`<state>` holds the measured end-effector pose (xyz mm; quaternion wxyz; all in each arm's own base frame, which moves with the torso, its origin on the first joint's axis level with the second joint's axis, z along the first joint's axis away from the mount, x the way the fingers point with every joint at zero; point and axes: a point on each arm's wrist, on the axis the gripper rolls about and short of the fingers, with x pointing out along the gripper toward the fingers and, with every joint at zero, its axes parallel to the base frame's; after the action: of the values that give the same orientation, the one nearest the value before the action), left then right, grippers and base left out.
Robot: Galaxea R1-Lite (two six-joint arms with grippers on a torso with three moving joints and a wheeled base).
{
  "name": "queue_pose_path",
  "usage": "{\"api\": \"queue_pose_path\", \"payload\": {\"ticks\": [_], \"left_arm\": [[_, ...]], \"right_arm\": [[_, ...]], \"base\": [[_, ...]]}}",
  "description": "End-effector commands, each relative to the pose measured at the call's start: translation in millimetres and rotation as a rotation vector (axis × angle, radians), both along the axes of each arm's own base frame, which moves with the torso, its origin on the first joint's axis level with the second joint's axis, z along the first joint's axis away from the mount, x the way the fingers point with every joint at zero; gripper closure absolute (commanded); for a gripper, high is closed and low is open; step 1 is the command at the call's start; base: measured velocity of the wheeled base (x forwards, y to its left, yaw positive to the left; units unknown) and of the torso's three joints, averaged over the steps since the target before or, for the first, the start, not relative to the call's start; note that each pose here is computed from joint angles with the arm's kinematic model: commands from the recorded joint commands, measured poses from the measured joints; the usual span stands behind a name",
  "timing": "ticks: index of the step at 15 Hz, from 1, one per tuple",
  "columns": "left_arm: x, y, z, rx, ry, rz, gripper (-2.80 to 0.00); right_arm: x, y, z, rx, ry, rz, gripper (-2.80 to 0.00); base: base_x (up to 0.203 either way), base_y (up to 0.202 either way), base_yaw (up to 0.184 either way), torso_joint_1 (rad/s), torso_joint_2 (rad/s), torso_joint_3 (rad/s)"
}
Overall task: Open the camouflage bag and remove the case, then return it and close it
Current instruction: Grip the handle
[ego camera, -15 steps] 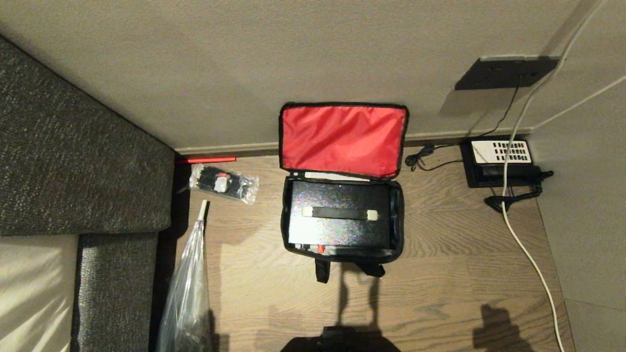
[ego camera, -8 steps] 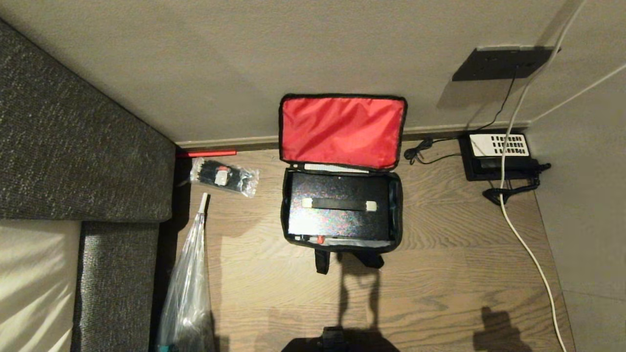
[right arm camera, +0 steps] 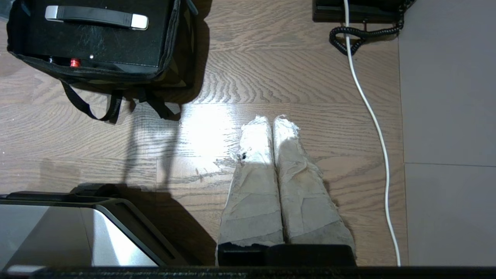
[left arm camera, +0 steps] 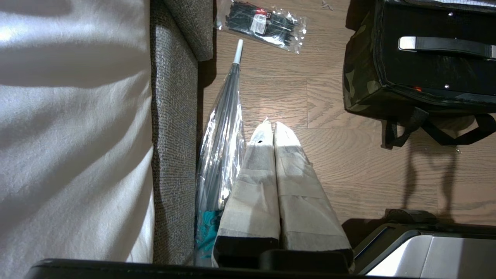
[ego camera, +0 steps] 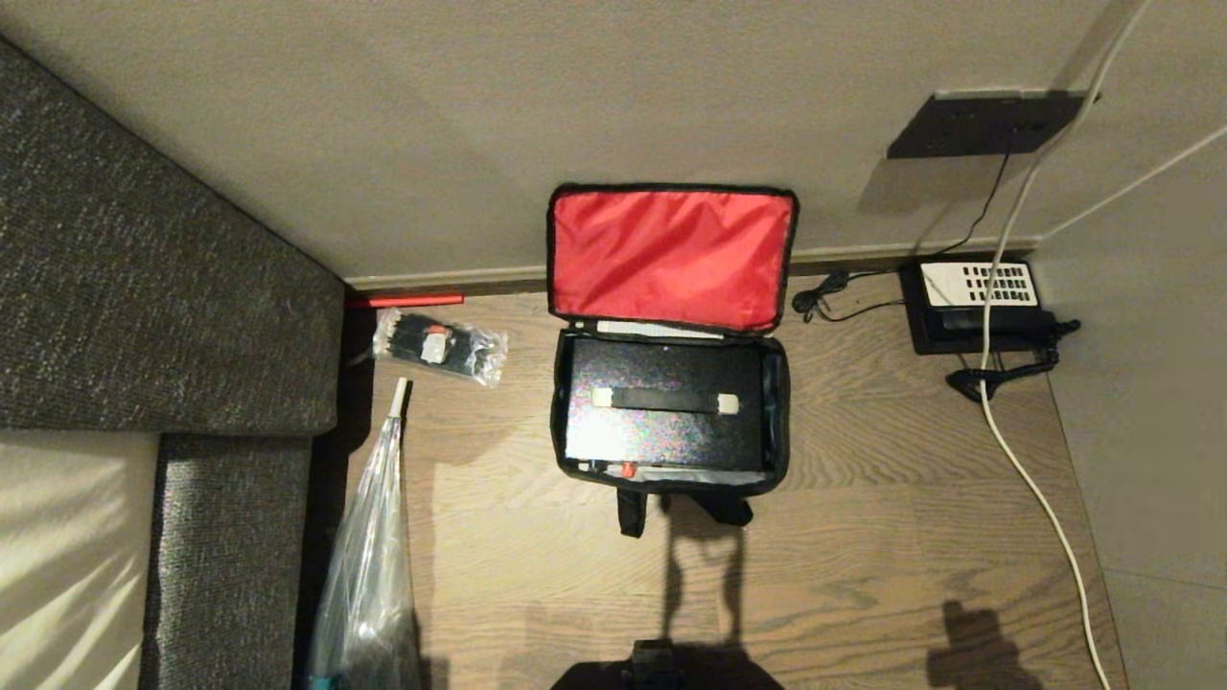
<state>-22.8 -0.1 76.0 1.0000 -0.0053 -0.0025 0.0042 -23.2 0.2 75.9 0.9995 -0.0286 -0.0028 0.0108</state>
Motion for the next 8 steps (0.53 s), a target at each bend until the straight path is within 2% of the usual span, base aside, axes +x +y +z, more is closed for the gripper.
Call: {"api": "queue_pose_path", "payload": {"ticks": [1,5,8], "left_arm": [[0.1,0.0,-0.5,0.000,0.002,0.001,0.00],[0.1,0.0,-0.3,-0.004,0.000,0.001,0.00],[0.1,0.0,-0.3,-0.005,0.000,0.001,0.00]], "right_arm": [[0.3,0.0,0.0,-0.001,0.003,0.001,0.00],[0.3,0.0,0.0,-0.001,0.003,0.001,0.00],[0.3,0.0,0.0,-0.001,0.003,0.001,0.00]], "base": [[0.000,0.000,0.000,0.000,0.00,0.000],[0.000,0.000,0.000,0.001,0.00,0.010],[0.000,0.000,0.000,0.004,0.00,0.153]]}}
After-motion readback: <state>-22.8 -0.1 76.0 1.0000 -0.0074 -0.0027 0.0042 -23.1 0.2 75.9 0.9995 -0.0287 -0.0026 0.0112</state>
